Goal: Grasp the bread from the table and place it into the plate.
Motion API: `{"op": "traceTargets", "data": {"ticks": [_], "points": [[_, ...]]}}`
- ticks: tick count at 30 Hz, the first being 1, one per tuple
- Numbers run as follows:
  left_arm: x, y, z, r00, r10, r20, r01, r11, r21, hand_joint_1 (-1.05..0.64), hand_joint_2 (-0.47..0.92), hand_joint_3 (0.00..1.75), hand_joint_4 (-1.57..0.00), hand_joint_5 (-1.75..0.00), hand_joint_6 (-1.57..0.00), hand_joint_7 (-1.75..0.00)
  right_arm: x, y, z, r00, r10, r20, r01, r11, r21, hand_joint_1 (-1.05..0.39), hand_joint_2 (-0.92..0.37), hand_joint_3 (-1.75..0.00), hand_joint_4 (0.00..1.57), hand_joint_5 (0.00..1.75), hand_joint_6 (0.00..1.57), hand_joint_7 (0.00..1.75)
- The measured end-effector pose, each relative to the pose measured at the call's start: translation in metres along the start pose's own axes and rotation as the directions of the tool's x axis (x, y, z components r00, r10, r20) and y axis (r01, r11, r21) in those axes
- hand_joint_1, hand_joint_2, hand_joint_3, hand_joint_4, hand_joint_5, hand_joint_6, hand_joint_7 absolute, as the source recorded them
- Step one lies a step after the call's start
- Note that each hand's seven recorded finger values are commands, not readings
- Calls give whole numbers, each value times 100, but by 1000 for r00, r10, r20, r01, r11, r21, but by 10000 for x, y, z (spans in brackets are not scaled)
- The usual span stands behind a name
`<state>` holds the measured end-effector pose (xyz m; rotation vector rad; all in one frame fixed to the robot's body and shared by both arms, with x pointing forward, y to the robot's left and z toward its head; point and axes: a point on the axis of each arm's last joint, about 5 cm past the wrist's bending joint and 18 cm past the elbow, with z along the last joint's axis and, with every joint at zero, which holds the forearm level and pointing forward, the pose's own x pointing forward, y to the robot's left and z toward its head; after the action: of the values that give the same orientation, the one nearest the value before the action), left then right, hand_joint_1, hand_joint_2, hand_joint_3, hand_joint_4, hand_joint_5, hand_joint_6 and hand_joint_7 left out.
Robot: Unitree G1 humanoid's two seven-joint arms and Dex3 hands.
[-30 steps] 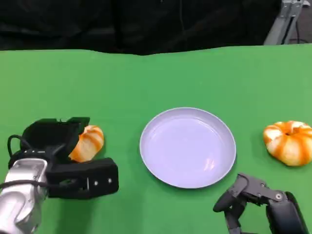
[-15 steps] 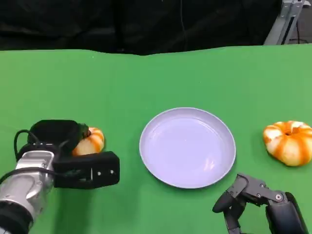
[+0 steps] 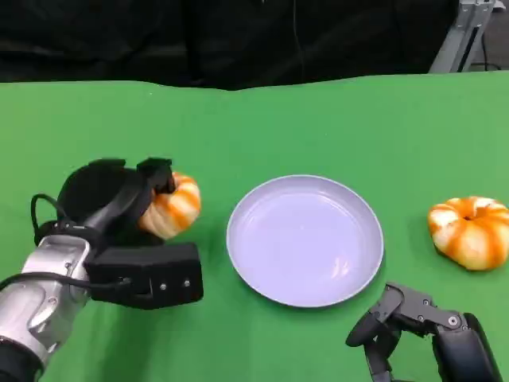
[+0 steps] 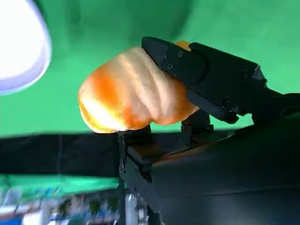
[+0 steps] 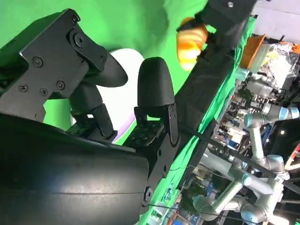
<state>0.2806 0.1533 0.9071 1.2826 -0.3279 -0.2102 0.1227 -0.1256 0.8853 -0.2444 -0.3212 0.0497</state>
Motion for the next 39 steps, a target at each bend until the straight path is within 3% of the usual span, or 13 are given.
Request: {"op": "traceTargets", "data": {"ticks": [2,8,17,24,29,33,39], "points": [[1,19,36,999,41,35,-40,999,-10,-13,47,103,-85,-175,-66,-175,0,1,0,1000,0,0,0,1000,1,-2,-31,-134,86,163,83,129],[23,42,194,977,155,147,-145,987,-75,-16,34,129,-91,-175,-72,-174,2,7,3,1000,4,-6,-4,1000,4,-3,-32,-133,85,164,83,130],[135,-38,545,958,155,242,-122,982,-145,-14,35,117,-87,-175,-73,-166,6,29,38,1000,6,1,-6,1000,21,-2,-31,-134,85,165,83,131],[166,-30,598,955,153,256,-117,982,-150,-16,38,116,-88,-175,-74,-165,-3,35,40,1000,8,-2,-8,1000,23,-3,-31,-134,84,165,83,131],[279,-224,786,963,71,259,-30,987,-160,-16,42,100,-85,-175,-67,-174,-5,48,55,1000,9,-6,-9,1000,23,-3,-30,-135,85,169,83,131],[317,-316,970,952,50,301,4,984,-177,-14,44,98,-83,-175,-66,-175,-5,50,64,1000,6,-4,-6,1000,22,-3,-28,-137,85,170,83,131],[338,-299,978,950,52,308,2,985,-171,-15,43,100,-81,-175,-66,-175,-8,56,65,1000,5,-11,-5,1000,20,-4,-28,-137,84,169,84,131]]}}
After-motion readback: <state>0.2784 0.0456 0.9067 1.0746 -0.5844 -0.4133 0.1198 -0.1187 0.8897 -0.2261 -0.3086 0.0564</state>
